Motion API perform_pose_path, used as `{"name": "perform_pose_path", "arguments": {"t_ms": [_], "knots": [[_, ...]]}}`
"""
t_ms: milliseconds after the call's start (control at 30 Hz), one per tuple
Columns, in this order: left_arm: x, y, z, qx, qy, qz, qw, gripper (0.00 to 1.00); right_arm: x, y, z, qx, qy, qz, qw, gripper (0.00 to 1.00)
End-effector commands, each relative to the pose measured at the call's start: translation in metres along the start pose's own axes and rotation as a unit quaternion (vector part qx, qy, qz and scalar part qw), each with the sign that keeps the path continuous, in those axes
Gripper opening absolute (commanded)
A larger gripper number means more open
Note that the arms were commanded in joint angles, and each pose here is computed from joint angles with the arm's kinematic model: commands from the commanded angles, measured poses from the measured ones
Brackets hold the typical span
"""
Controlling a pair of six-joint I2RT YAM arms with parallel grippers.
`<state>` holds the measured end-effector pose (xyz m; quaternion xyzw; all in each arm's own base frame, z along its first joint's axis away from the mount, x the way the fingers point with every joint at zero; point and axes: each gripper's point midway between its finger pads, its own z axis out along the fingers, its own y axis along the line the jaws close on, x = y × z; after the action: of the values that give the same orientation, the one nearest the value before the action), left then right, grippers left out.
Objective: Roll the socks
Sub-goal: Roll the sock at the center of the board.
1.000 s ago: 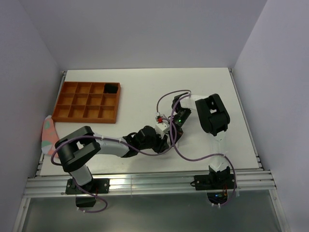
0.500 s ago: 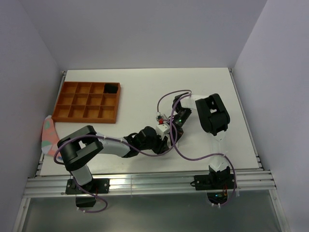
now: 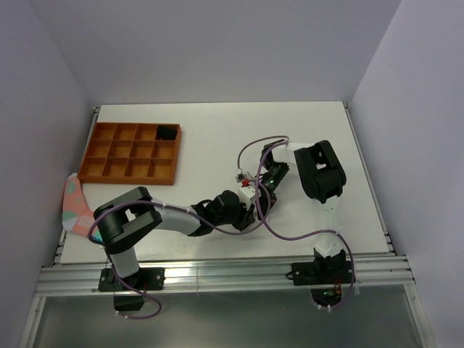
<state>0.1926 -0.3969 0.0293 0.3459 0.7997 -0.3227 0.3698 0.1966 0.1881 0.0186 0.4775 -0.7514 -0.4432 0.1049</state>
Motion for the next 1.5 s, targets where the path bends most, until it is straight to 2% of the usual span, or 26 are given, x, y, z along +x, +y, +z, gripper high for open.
{"name": "perform_pose_path", "arguments": {"t_ms": [0, 100, 200, 367, 667, 900, 1200, 1467], "knots": [[-0.009, 0.000, 0.007, -0.010, -0.008, 0.013, 1.000, 0.23, 0.003, 0.001, -0.002, 0.006, -0.003, 0.000, 1.000, 0.05], [-0.003, 0.001, 0.011, -0.011, 0.006, 0.009, 1.000, 0.11, 0.001, -0.003, -0.003, 0.026, -0.009, 0.005, 1.000, 0.16], [0.001, 0.001, 0.014, -0.014, 0.015, 0.000, 1.000, 0.03, -0.002, -0.010, -0.006, 0.057, -0.018, 0.009, 0.998, 0.29], [0.010, 0.002, 0.012, -0.016, 0.022, -0.015, 1.000, 0.00, -0.011, -0.022, -0.022, 0.125, -0.045, 0.021, 0.991, 0.40], [0.015, 0.005, 0.007, -0.024, 0.023, -0.033, 0.999, 0.00, -0.033, -0.026, -0.064, 0.215, -0.127, 0.061, 0.966, 0.45], [0.014, 0.004, 0.008, -0.024, 0.024, -0.036, 0.999, 0.00, -0.025, -0.038, -0.091, 0.278, -0.169, 0.126, 0.937, 0.46], [0.015, 0.003, 0.006, -0.023, 0.023, -0.040, 0.999, 0.00, -0.016, -0.061, -0.092, 0.313, -0.162, 0.159, 0.922, 0.51], [0.013, 0.002, 0.007, -0.022, 0.021, -0.041, 0.999, 0.00, -0.017, -0.073, -0.079, 0.289, -0.146, 0.167, 0.931, 0.52]]}}
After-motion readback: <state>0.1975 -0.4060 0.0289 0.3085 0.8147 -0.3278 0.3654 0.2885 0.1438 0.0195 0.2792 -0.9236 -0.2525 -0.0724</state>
